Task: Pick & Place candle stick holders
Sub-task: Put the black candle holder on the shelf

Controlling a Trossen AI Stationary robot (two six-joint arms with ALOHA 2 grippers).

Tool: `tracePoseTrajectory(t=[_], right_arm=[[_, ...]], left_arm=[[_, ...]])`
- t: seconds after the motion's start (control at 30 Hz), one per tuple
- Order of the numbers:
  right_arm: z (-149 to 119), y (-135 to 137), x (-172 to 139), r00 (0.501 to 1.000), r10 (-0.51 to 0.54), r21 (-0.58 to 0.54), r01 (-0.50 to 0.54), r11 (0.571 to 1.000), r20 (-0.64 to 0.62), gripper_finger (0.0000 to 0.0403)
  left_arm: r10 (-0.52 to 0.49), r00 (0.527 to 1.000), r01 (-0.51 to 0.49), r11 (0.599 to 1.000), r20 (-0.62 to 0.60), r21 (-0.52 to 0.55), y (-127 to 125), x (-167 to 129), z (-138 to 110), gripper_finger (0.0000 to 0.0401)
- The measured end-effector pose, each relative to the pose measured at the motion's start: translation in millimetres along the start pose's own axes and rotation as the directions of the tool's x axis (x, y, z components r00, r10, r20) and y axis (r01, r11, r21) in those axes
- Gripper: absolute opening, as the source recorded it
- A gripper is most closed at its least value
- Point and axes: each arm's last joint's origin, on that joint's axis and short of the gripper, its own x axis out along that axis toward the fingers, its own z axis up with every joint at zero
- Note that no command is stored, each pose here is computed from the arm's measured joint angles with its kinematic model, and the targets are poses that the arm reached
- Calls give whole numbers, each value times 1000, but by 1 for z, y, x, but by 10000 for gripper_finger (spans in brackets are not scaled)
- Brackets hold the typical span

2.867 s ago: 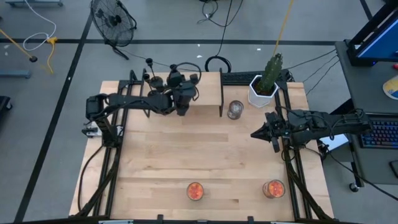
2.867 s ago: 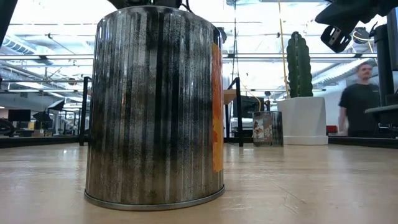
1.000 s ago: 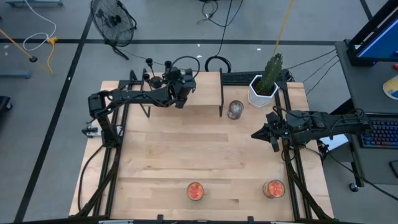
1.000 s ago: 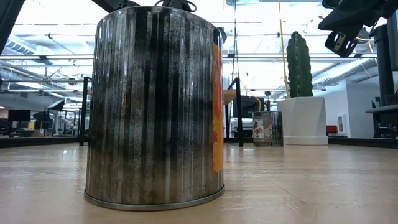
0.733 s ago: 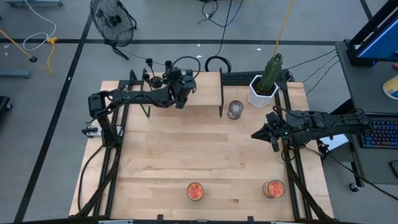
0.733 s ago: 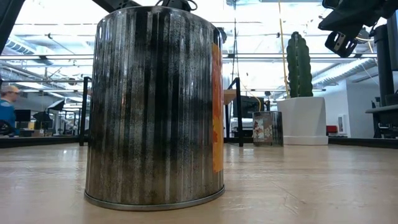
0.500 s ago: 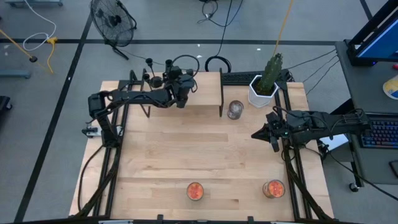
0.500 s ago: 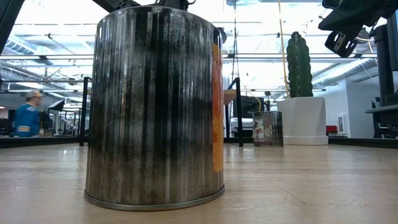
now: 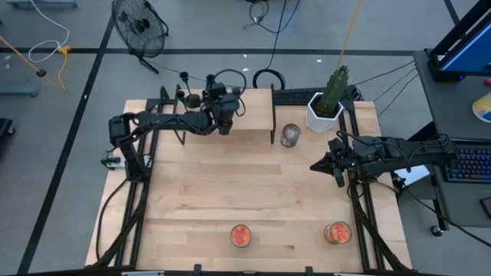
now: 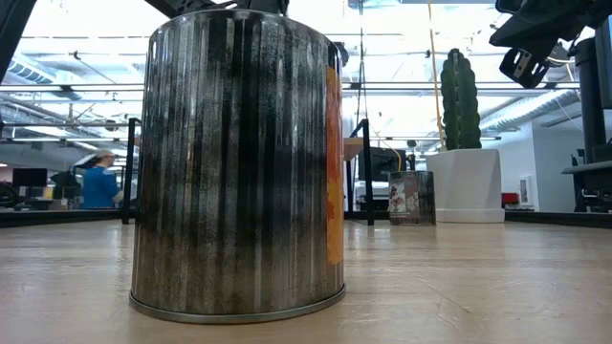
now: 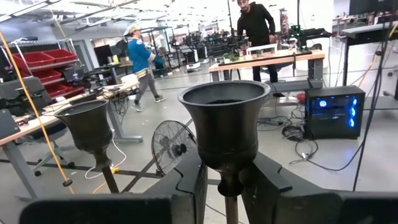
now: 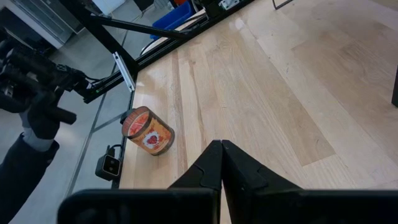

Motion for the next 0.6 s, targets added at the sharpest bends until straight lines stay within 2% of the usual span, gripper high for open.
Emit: tracePoseTrajectory(t=[0.33,0.6], right_arm=[[0,1,0,1000,22,0,-22,1000,-15,0],[0,1,0,1000,23,7,-23,1000,-15,0]], left_arm=[[-7,1000,7,998,1,60,0,-3,0,83],[-17,1000,16,999,2,52,0,-6,0,83]])
